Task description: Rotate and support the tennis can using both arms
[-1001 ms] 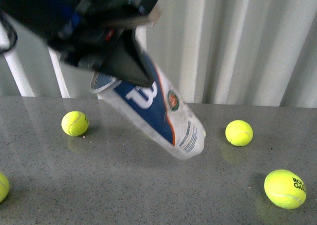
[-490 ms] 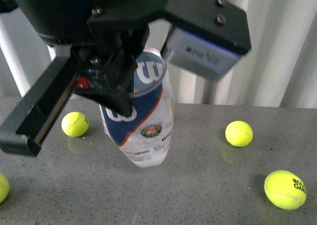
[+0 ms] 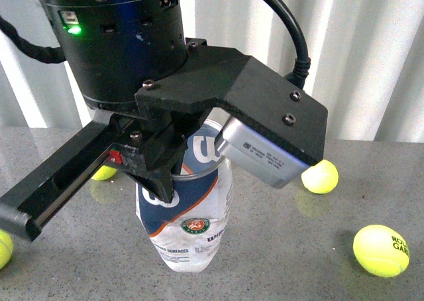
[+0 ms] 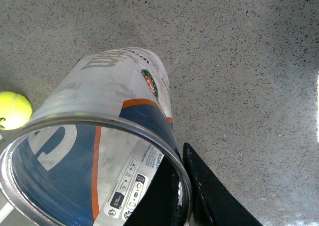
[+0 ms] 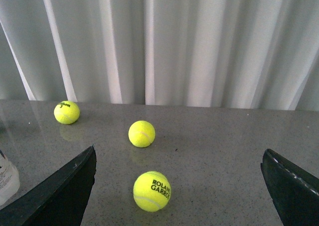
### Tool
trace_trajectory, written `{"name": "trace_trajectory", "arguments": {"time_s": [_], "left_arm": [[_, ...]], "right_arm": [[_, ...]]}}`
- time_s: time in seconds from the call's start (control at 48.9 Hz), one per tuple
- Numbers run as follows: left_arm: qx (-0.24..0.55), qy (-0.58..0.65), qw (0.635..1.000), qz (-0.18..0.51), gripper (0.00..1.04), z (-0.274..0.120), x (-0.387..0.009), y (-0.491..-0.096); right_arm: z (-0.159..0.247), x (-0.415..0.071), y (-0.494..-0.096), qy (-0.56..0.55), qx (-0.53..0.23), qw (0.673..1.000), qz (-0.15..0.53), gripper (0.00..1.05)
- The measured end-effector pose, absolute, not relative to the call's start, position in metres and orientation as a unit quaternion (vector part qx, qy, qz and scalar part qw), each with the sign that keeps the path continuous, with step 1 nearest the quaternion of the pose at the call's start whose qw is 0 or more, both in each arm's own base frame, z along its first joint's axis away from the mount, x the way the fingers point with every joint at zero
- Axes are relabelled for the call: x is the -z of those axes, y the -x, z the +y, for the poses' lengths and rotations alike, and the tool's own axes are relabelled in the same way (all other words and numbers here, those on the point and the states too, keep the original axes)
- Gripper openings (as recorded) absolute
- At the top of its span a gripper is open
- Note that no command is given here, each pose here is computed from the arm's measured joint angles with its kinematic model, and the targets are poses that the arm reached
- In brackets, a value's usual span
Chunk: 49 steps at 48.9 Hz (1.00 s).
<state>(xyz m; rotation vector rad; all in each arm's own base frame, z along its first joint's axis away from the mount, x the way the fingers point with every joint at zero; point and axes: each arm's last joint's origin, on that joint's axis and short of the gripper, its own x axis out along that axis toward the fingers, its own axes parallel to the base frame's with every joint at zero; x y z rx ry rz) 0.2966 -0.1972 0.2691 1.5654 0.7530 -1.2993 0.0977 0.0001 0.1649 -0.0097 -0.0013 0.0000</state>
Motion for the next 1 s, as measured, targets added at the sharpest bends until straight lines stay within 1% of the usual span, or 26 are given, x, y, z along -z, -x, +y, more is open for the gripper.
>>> {"name": "trace_trajectory", "arguments": {"time_s": [0.184, 0.409, 0.511, 1.001], "left_arm": [[0.527, -0.639, 0.464, 0.314, 0.04, -0.202, -0.266, -0.311], [0.527, -0.638, 0.449, 0.336, 0.04, -0.202, -0.251, -0.329], [0.528, -0.634, 0.453, 0.337, 0.04, -0.201, -0.25, -0.335], [0.537, -0.631, 0.447, 0.337, 0.04, -0.205, -0.245, -0.337]], "right_arm": [[0.0, -0.165, -0.098, 0.005, 0.0, 1.0, -0.001, 0.98], [0.0, -0.165, -0.098, 0.005, 0.0, 1.0, -0.001, 0.98], [0.0, -0.165, -0.098, 0.005, 0.0, 1.0, -0.001, 0.98], [0.0, -0.165, -0.098, 0.005, 0.0, 1.0, -0.001, 0.98]]}}
